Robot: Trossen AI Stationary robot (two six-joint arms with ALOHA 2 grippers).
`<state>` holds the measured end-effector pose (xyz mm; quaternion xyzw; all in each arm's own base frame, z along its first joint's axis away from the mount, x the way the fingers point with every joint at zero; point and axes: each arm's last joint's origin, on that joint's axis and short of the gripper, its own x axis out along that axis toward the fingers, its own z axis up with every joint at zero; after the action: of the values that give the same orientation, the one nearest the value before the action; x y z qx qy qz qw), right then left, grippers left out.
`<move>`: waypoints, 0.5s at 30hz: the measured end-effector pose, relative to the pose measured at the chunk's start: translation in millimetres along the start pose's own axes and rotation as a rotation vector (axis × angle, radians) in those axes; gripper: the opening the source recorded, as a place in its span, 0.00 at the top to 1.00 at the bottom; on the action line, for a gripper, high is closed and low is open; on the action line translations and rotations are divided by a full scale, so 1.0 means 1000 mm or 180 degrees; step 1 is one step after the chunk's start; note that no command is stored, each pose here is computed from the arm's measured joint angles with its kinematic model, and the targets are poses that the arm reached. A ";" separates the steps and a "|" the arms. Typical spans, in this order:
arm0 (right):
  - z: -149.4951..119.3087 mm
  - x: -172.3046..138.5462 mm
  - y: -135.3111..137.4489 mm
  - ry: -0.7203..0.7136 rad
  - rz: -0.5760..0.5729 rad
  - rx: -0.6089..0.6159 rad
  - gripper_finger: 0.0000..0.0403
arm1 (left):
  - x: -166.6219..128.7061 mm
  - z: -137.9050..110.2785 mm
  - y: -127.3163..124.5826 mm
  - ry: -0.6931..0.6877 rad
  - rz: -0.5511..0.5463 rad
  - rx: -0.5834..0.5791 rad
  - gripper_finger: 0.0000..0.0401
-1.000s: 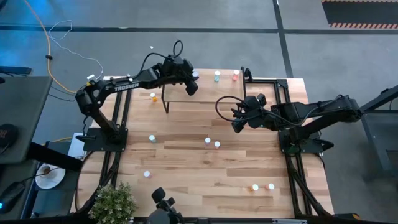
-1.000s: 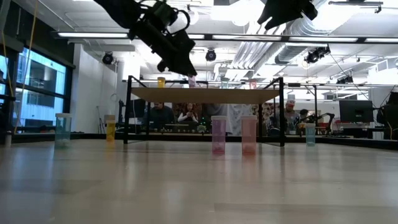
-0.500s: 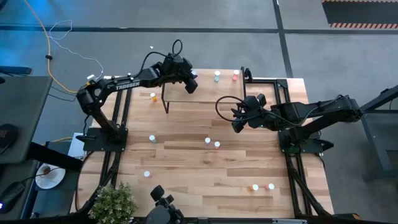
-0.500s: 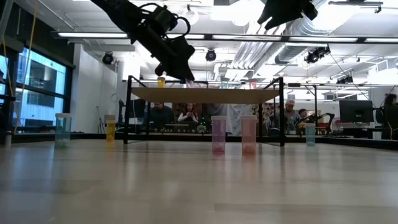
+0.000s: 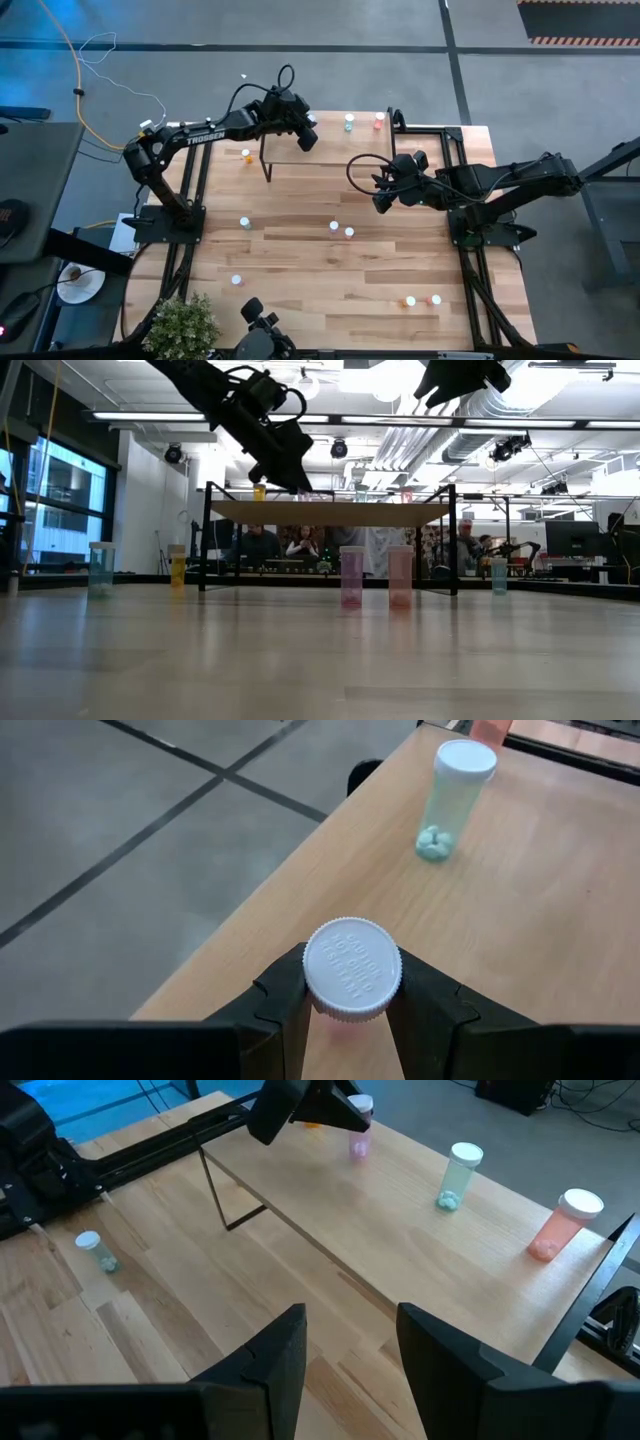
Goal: Pick and place medicine bottles onto shelf by color
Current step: Put the middle purple pill bottle on the shelf
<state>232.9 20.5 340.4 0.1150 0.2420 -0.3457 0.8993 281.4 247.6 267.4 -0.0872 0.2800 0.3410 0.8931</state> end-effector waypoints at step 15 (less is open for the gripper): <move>0.000 0.000 0.000 0.0001 0.0001 -0.0001 0.63 | 0.006 -0.002 0.000 -0.0012 0.0061 0.0026 0.74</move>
<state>232.7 20.4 340.5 0.1149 0.2421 -0.3455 0.8993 284.5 250.8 262.6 -0.0803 0.2806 0.3486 0.8907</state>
